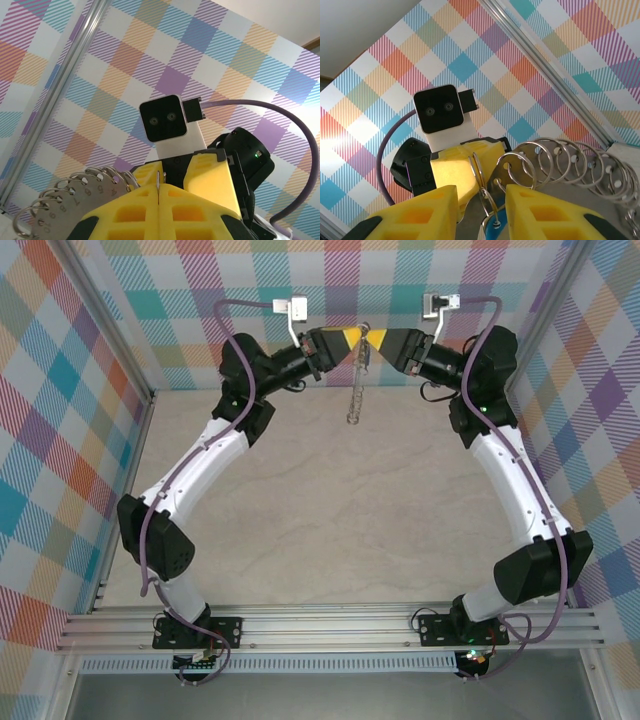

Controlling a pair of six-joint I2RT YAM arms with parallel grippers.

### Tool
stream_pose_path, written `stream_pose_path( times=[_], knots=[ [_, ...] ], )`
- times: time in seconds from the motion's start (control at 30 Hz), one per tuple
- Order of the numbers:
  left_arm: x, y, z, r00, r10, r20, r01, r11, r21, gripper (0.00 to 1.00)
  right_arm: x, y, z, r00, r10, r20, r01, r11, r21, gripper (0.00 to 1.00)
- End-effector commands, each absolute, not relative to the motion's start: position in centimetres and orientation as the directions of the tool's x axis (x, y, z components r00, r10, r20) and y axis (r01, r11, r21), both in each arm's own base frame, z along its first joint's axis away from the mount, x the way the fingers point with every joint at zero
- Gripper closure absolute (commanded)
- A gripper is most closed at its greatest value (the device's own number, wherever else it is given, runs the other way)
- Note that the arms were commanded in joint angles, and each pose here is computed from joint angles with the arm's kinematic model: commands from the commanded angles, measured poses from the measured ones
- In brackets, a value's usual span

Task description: Put the keys on the keyring

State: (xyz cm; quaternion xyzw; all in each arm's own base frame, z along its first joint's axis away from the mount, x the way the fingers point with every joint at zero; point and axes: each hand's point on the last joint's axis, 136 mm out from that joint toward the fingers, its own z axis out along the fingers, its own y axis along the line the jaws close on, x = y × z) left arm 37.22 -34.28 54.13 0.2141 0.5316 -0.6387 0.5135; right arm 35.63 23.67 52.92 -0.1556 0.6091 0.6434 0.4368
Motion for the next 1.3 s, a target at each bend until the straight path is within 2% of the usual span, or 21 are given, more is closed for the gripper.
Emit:
stream_pose_path(
  times=[0.0, 0.1, 0.13, 0.2, 0.3, 0.6, 0.77, 0.97, 1.27],
  knots=[
    [36.8, -33.7, 56.2, -0.388, -0.433, -0.814, 0.884, 0.074, -0.461, 1.00, 34.8, 23.9, 54.3, -0.532, 0.368, -0.762, -0.792, 0.101, 0.602, 0.72],
    [37.5, -34.0, 55.9, -0.428, -0.431, -0.794, 0.859, 0.078, -0.506, 1.00, 35.1, 23.9, 53.7, -0.539, 0.364, -0.760, -0.786, 0.109, 0.609, 0.71],
    [37.8, -34.0, 55.8, -0.442, -0.437, -0.783, 0.849, 0.080, -0.523, 1.00, 35.1, 23.9, 53.6, -0.539, 0.362, -0.760, -0.784, 0.114, 0.610, 0.68],
    [38.4, -34.0, 55.7, -0.465, -0.448, -0.763, 0.829, 0.083, -0.554, 1.00, 35.1, 23.9, 53.2, -0.539, 0.360, -0.762, -0.780, 0.128, 0.612, 0.55],
    [39.0, -34.2, 55.5, -0.514, -0.455, -0.727, 0.794, 0.068, -0.604, 1.00, 35.3, 23.3, 52.7, -0.535, 0.366, -0.761, -0.771, 0.155, 0.617, 0.47],
    [40.3, -34.6, 54.6, -0.643, -0.460, -0.612, 0.682, 0.022, -0.731, 1.00, 36.9, 19.1, 51.5, -0.521, 0.483, -0.704, -0.696, 0.236, 0.677, 0.36],
    [40.4, -34.5, 54.2, -0.671, -0.464, -0.579, 0.644, 0.021, -0.764, 1.00, 37.1, 17.6, 50.8, -0.529, 0.518, -0.672, -0.646, 0.267, 0.715, 0.35],
    [40.7, -34.6, 52.8, -0.723, -0.458, -0.517, 0.576, 0.014, -0.817, 1.00, 37.4, 17.4, 49.9, -0.571, 0.539, -0.619, -0.595, 0.248, 0.764, 0.37],
    [41.5, -34.8, 51.0, -0.789, -0.471, -0.395, 0.470, -0.047, -0.881, 1.00, 37.4, 17.6, 49.3, -0.615, 0.536, -0.578, -0.561, 0.218, 0.799, 0.52]
  ],
)
